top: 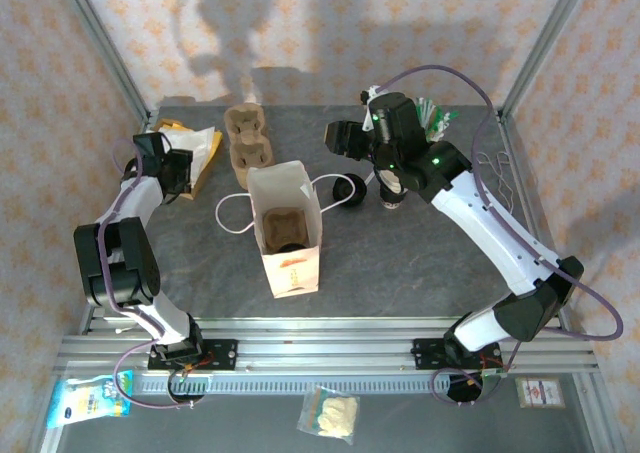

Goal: Pack the takeout coffee

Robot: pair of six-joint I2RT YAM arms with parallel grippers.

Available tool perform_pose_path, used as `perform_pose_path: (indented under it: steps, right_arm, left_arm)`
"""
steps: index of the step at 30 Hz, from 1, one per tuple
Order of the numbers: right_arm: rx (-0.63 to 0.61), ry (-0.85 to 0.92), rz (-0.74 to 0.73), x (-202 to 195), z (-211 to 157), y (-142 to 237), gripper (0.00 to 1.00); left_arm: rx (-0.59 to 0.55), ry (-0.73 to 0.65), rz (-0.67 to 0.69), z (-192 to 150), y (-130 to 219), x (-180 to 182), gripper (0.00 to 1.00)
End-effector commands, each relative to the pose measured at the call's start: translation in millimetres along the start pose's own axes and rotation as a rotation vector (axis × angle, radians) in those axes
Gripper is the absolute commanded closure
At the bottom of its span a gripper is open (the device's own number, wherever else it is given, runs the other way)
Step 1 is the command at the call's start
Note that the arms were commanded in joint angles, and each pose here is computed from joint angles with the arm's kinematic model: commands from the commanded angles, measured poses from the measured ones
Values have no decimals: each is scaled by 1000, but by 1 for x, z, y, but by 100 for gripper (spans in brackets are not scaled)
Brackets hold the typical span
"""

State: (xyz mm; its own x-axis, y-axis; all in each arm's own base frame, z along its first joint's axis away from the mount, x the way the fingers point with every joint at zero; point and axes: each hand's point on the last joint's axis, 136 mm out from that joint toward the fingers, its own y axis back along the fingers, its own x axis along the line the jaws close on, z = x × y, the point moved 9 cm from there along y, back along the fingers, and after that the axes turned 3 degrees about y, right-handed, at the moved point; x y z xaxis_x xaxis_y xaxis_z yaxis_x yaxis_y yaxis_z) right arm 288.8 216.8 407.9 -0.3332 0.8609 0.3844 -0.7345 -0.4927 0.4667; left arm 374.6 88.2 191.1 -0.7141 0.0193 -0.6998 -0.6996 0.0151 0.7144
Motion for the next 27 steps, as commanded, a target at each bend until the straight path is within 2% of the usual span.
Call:
perform_pose_path:
  steps: [1, 19, 27]
  right_arm:
    - [-36, 2, 7, 0, 6, 6, 37]
    - [-23, 1, 2, -2, 2, 2, 37]
    - [-21, -2, 2, -3, 0, 2, 37]
  left_arm:
    - [-5, -10, 63, -4, -2, 15, 39]
    - [-6, -14, 109, 0, -24, 19, 38]
    - [-9, -13, 80, 0, -22, 10, 56]
